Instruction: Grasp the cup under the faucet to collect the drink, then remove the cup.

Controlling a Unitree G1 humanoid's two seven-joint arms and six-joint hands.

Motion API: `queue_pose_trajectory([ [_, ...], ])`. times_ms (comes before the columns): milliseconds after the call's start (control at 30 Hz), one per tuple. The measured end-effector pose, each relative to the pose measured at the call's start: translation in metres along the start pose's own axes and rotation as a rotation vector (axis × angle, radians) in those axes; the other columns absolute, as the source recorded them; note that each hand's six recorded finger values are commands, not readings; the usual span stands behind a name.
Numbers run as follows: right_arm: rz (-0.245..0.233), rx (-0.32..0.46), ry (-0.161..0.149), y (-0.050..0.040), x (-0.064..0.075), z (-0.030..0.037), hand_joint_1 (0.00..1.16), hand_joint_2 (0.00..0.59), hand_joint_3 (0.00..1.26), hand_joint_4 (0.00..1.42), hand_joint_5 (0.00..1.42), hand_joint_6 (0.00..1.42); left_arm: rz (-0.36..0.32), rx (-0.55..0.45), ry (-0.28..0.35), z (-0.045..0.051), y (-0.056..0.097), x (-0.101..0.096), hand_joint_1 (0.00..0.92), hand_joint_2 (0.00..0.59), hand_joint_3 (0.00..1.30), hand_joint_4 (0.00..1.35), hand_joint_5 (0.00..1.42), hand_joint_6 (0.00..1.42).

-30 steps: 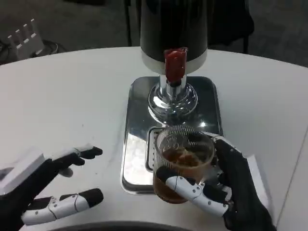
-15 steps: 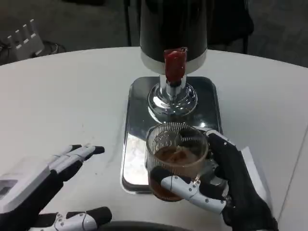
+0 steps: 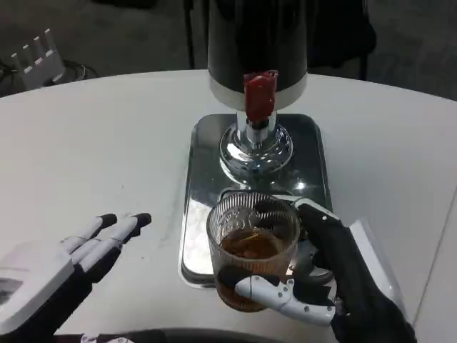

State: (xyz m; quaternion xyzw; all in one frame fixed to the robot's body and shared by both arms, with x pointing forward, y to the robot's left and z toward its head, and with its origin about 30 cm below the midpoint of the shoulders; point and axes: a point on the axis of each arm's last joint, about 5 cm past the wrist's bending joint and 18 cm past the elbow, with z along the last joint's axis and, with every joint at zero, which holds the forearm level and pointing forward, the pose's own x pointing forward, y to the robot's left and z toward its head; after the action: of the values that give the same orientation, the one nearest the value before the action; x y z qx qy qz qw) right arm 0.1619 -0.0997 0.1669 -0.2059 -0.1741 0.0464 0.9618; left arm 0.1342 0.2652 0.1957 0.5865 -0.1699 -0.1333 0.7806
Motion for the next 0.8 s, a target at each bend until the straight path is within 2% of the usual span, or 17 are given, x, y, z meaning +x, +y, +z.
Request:
queue_pose_trajectory([
  [167,0.012,0.002,-0.027,-0.0018,-0.0002,0.0022,0.79,0.186,0.85,0.91,1.06,1.1,-0.014,0.021,0.0,0.0021,0.0008,-0.0031,0.0,0.112,0.01,0.0,0.0,0.14],
  [567,0.024,-0.02,-0.02,-0.0086,-0.0011,-0.0013,0.79,0.185,0.85,0.92,1.07,1.13,-0.027,0.037,-0.02,0.0071,0.0025,-0.0034,0.0,0.112,0.01,0.0,0.0,0.13],
  [800,0.034,-0.02,-0.019,-0.0088,-0.0027,-0.0011,0.79,0.185,0.85,0.92,1.08,1.13,-0.028,0.038,-0.019,0.0075,0.0027,-0.0032,0.0,0.111,0.01,0.0,0.0,0.13],
])
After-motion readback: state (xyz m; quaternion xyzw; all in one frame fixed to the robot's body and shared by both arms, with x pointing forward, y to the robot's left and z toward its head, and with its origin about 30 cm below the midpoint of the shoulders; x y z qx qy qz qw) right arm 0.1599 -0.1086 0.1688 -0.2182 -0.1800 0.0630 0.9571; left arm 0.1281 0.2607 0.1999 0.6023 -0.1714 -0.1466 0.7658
